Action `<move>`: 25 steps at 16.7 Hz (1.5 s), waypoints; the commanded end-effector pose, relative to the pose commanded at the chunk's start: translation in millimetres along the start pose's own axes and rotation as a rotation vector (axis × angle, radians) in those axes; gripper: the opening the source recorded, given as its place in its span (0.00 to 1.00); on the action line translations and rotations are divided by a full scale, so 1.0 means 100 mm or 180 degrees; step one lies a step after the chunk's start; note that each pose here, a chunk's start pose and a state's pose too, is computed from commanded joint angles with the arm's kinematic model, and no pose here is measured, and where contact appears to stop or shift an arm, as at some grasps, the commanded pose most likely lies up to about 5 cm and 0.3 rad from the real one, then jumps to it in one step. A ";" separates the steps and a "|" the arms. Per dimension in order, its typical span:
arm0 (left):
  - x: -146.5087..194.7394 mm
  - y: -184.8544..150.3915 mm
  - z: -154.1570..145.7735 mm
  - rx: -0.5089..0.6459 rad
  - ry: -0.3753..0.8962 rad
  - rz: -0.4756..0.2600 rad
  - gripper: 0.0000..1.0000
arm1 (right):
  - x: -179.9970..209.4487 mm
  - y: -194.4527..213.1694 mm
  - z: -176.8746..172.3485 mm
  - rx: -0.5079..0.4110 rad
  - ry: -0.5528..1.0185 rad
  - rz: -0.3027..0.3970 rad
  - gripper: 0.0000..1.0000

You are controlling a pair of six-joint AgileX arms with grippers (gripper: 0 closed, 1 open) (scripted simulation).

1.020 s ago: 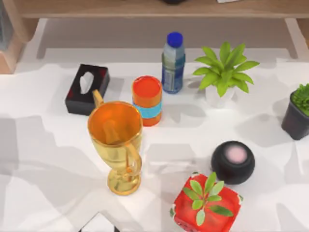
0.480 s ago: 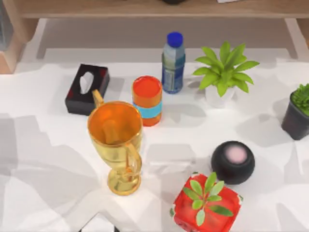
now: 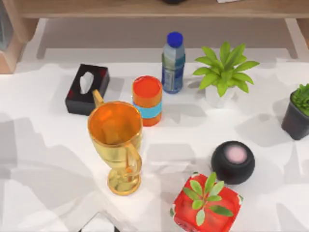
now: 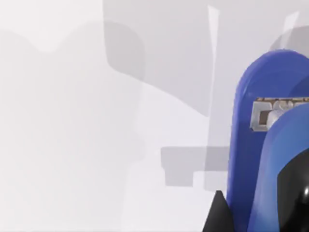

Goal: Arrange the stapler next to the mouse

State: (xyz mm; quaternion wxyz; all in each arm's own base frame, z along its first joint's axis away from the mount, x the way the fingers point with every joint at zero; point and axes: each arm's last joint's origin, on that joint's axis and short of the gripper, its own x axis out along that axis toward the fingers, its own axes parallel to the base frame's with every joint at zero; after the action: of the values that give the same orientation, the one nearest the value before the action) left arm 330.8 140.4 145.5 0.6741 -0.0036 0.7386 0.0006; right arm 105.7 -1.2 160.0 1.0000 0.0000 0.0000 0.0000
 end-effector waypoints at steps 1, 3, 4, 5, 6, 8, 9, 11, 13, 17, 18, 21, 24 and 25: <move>0.00 -0.01 0.00 0.0006 -0.0002 -0.0006 0.00 | 0.00 0.00 0.00 0.0000 0.0000 0.0000 1.00; -0.01 -0.01 0.00 0.0011 -0.0048 -0.0015 0.00 | 0.00 0.00 0.00 0.0000 0.0000 0.0000 1.00; -0.01 -0.01 0.01 0.0011 -0.0092 -0.0016 0.00 | 0.00 0.00 0.00 0.0000 0.0000 0.0000 1.00; -0.01 -0.01 0.02 0.0011 -0.0147 -0.0014 0.00 | 0.00 0.00 0.00 0.0000 0.0000 0.0000 1.00; -0.02 -0.01 0.04 0.0013 -0.0209 -0.0009 0.00 | 0.00 0.00 0.00 0.0000 0.0000 0.0000 1.00; 0.00 0.00 0.08 0.0023 -0.0316 -0.0003 0.00 | 0.00 0.00 0.00 0.0000 0.0000 0.0000 1.00; 0.03 0.00 0.09 0.0029 -0.0337 -0.0009 0.00 | 0.00 0.00 0.00 0.0000 0.0000 0.0000 1.00; 0.13 -0.01 0.09 0.0036 -0.0296 -0.0041 0.00 | 0.00 0.00 0.00 0.0000 0.0000 0.0000 1.00; 0.13 -0.01 0.09 0.0036 -0.0296 -0.0041 0.00 | 0.00 0.00 0.00 0.0000 0.0000 0.0000 1.00; 0.13 -0.01 0.09 0.0036 -0.0296 -0.0041 0.15 | 0.00 0.00 0.00 0.0000 0.0000 0.0000 1.00; 0.13 -0.01 0.09 0.0036 -0.0296 -0.0041 0.23 | 0.00 0.00 0.00 0.0000 0.0000 0.0000 1.00; 0.13 -0.01 0.09 0.0036 -0.0296 -0.0041 0.45 | 0.00 0.00 0.00 0.0000 0.0000 0.0000 1.00; 0.13 -0.01 0.09 0.0036 -0.0296 -0.0041 0.68 | 0.00 0.00 0.00 0.0000 0.0000 0.0000 1.00; 0.13 -0.01 0.09 0.0036 -0.0296 -0.0041 0.75 | 0.00 0.00 0.00 0.0000 0.0000 0.0000 1.00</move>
State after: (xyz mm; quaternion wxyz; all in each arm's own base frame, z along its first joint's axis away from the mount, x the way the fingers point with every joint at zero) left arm 338.8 139.7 131.6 0.7077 -0.0045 0.7065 -0.0077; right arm 105.7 -1.2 160.0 1.0000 0.0000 0.0000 0.0000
